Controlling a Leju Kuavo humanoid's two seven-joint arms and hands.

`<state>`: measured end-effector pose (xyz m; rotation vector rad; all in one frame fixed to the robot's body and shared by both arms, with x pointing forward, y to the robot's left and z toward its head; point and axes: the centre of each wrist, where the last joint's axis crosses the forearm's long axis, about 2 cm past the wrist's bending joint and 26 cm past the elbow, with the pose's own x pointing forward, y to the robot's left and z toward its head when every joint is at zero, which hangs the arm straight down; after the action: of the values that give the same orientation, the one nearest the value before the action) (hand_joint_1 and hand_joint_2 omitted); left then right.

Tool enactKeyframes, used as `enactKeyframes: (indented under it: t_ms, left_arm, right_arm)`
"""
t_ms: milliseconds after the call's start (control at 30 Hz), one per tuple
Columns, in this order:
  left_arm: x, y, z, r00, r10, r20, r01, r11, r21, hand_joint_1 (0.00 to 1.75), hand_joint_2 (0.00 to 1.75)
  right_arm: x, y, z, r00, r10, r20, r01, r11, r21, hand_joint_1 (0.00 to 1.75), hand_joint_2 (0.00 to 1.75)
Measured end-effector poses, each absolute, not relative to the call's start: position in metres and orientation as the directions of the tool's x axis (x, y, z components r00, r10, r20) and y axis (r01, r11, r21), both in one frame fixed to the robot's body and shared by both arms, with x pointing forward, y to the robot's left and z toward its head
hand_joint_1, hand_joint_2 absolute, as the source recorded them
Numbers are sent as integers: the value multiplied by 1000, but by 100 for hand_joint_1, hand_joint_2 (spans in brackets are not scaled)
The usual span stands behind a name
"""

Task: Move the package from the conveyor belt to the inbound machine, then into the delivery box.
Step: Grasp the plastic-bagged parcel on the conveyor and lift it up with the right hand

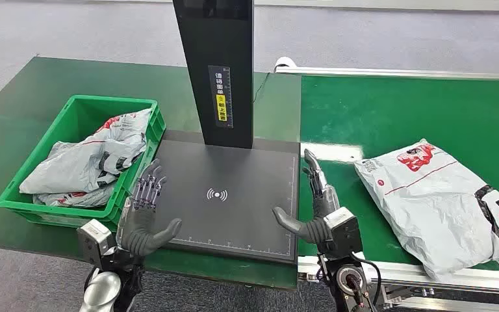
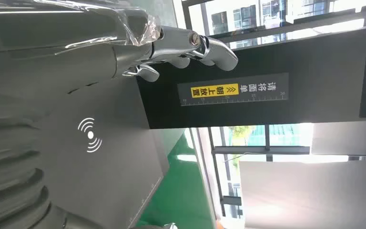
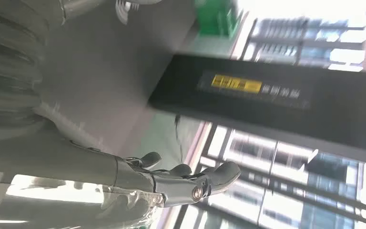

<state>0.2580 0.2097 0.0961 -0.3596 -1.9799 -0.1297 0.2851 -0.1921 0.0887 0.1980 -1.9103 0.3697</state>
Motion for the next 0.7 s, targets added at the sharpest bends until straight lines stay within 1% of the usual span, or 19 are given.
enactKeyframes:
  t_ms: [67, 200, 367, 533, 700]
  left_arm:
    - [258, 210, 96, -385, 192, 903, 308, 949, -70, 0, 175]
    - [257, 211, 95, -383, 190, 904, 308, 949, -69, 0, 175]
    - [257, 212, 95, -383, 189, 904, 310, 948, -67, 0, 175]
    - [257, 213, 95, -383, 189, 904, 315, 947, -65, 0, 175]
    - [257, 216, 94, -385, 186, 904, 314, 947, -61, 0, 175]
  right_arm:
    - [287, -193, 91, -370, 67, 927, -294, 938, -185, 0, 175]
    - [299, -200, 101, -398, 185, 899, -225, 930, -291, 0, 175]
    - [316, -224, 115, -408, 346, 845, -126, 895, -428, 0, 175]
    - [334, -257, 129, -389, 510, 767, -34, 824, -566, 0, 175]
    - [351, -290, 138, -332, 669, 665, 69, 721, -690, 0, 175]
